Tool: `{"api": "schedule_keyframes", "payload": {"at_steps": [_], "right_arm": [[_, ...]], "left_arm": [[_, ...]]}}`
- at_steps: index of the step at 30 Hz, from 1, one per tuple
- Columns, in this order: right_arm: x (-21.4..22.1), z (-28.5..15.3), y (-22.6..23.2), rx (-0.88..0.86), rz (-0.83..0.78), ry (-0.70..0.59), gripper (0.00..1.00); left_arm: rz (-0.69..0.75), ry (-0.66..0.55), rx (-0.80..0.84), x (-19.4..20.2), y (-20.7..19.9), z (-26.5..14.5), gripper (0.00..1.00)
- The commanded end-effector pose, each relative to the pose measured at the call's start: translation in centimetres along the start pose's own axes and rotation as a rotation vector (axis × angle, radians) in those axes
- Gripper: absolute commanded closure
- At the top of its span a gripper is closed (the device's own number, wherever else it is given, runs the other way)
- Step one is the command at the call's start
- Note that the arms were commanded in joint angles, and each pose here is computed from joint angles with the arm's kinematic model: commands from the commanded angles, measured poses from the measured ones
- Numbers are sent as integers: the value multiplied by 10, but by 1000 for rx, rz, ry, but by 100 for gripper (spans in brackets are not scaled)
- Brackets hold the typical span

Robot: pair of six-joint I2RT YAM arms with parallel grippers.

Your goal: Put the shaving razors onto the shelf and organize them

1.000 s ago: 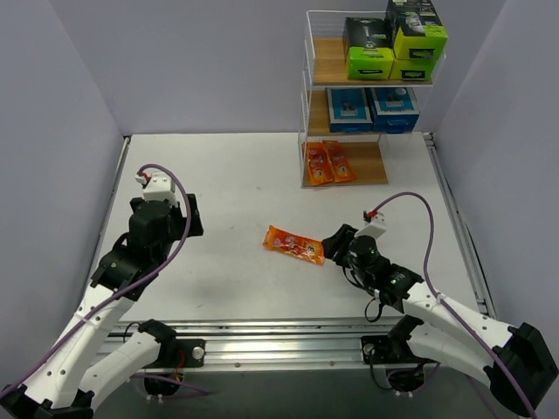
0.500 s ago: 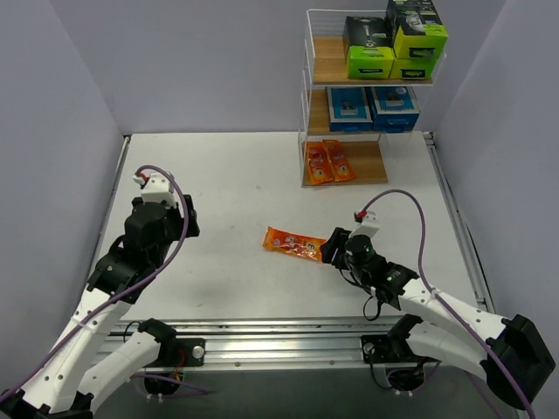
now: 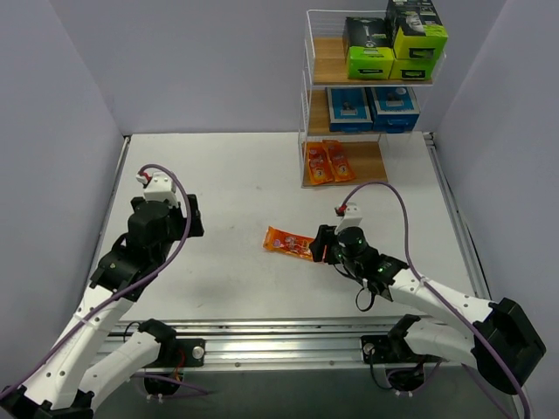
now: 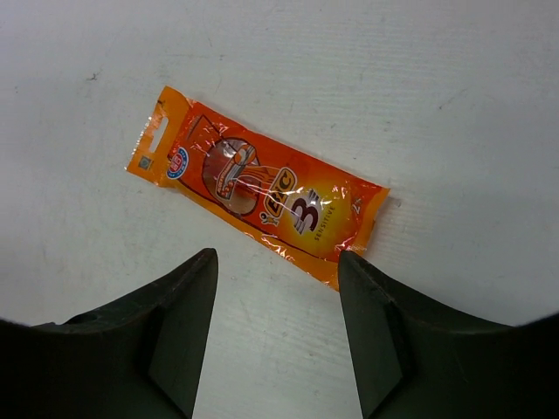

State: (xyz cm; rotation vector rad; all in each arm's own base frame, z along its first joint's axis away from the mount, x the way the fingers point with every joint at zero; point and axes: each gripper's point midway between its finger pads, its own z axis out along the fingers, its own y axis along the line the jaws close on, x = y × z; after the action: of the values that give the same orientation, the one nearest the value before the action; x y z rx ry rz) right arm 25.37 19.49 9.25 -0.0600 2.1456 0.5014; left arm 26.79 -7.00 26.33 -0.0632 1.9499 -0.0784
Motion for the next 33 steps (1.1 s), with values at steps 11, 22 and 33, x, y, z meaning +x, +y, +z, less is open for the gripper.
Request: {"api": "schedule_keyframes", "payload": {"at_steps": [11, 22, 33], "right_arm": [[-14, 22, 19, -63, -120, 24, 50], [-12, 32, 23, -85, -108, 32, 50], [-8, 37, 18, -74, -102, 44, 49]], "left_arm": [[-21, -67, 26, -18, -4, -6, 9], [-24, -73, 18, -19, -2, -7, 6], [-24, -79, 21, -20, -2, -8, 13]]}}
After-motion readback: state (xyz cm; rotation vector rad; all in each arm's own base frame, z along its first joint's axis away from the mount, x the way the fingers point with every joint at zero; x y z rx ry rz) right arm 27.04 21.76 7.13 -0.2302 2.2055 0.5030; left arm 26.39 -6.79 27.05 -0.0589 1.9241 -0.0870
